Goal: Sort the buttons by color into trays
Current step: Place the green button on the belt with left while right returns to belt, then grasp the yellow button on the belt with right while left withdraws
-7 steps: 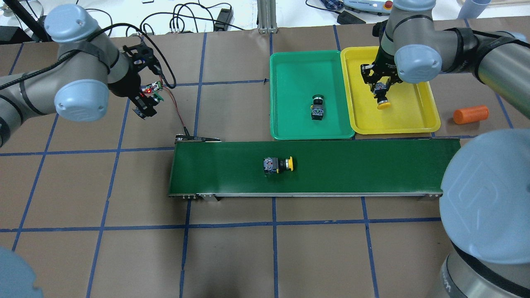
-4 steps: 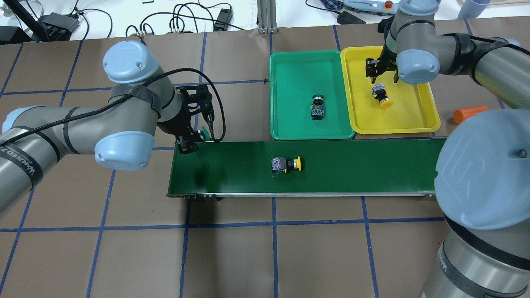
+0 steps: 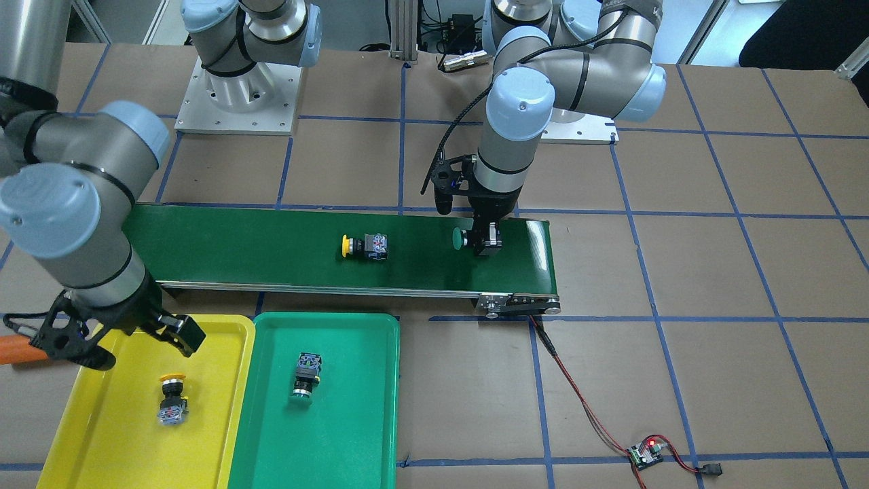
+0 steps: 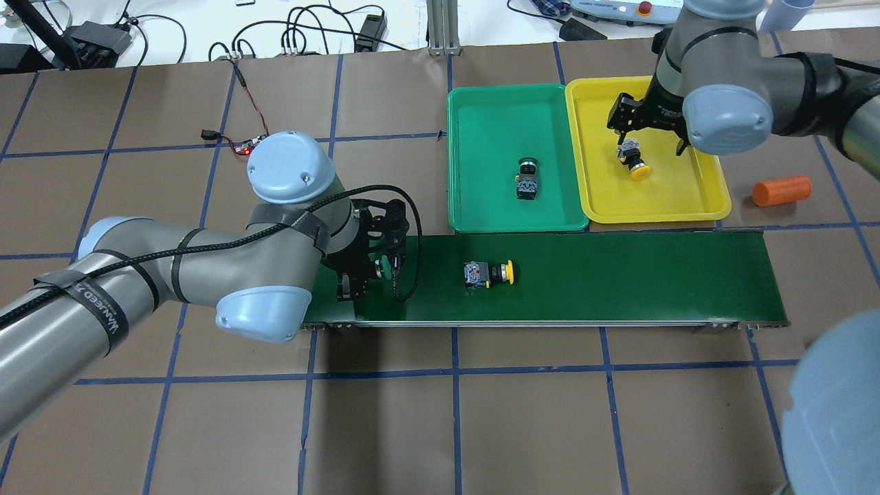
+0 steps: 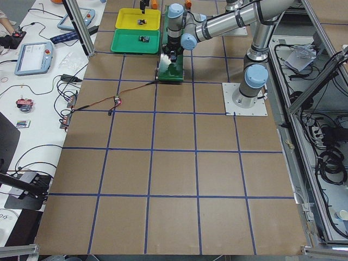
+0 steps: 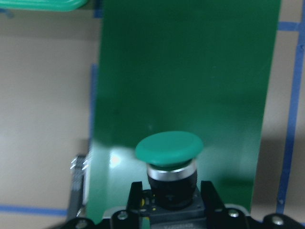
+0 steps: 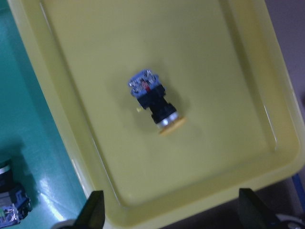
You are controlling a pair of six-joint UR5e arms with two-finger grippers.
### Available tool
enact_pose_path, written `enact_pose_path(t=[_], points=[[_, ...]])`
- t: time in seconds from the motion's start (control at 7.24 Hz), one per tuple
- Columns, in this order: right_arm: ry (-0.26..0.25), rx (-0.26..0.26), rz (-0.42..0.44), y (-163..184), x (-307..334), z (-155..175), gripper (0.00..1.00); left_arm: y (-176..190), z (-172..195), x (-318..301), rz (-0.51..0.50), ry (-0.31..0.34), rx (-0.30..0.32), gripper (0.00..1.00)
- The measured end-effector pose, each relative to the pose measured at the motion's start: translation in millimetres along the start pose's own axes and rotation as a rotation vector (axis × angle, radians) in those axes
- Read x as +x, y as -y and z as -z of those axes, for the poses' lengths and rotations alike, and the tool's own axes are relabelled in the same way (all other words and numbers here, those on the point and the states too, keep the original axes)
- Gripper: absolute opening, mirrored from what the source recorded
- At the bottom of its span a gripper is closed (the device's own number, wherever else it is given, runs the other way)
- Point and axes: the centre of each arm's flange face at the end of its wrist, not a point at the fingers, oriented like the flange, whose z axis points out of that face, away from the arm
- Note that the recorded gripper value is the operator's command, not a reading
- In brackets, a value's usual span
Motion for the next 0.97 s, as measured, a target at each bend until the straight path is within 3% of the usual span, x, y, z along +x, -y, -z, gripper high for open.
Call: enact_pose_path(t=[0.28, 0.55, 0.69, 0.97], points=[[-0.005, -0.017, -0.247, -53, 0, 21, 1.0, 0, 4, 4, 0.0, 0.047, 0.008, 1.0], [-0.017, -0.027, -0.491, -107, -40, 23, 1.0, -6, 51, -22, 0.027, 0.099, 0.017, 1.0], [-0.022, -0.03, -0.569, -132, -64, 22, 1.0, -27, 85, -44, 0.106, 0.074, 0.011, 1.0], [-0.019, -0.038, -0.701, -170, -99, 24, 1.0, -100, 138, -76, 0.411, 0.034, 0.002, 1.0]])
